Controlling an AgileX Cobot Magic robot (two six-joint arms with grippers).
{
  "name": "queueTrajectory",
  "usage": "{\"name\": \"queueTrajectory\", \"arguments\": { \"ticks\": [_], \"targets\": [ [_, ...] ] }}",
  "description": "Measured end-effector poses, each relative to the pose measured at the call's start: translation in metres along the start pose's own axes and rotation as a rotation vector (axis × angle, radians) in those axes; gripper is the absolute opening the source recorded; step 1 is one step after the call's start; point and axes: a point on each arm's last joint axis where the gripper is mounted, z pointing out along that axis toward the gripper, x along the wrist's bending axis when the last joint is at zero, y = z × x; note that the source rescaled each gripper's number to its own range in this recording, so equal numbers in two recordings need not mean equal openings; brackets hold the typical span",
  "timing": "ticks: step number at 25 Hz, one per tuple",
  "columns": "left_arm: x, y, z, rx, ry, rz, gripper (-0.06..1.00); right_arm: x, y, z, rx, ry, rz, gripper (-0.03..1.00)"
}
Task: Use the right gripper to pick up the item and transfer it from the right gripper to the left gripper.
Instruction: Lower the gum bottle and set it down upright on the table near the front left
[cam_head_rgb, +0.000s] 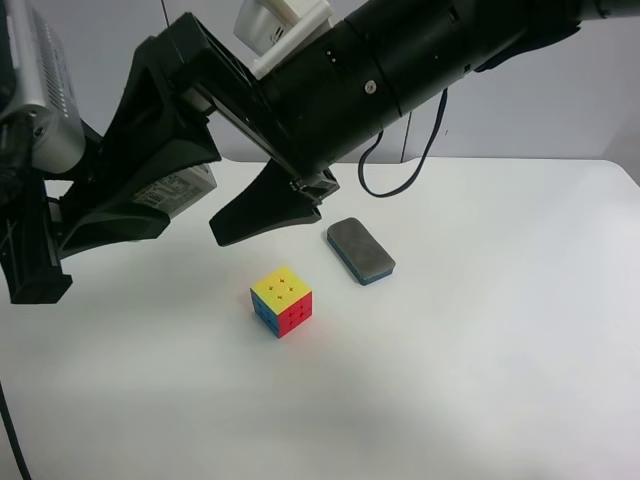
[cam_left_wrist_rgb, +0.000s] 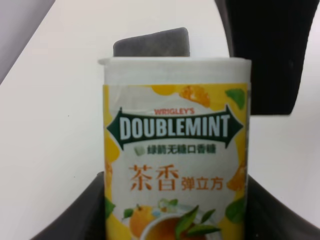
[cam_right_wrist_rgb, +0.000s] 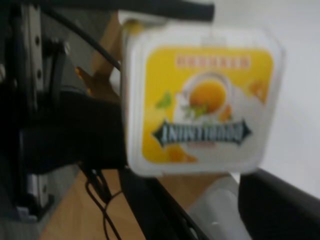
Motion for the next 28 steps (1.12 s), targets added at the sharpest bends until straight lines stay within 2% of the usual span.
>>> {"name": "queueTrajectory", "arguments": {
  "ticks": [9,16,28],
  "targets": [
    [0.000,0.000,0.000,0.000,0.000,0.000,0.00,0.005,-0.012,-0.013,0.078,-0.090,-0.034,1.00],
    [0.000,0.000,0.000,0.000,0.000,0.000,0.00,0.018,-0.025,-0.033,0.125,-0.155,-0.113,1.00],
    [0.000,0.000,0.000,0.001,-0.001,0.001,0.00,0.037,-0.051,-0.084,0.148,-0.426,-0.351,1.00]
  ]
}}
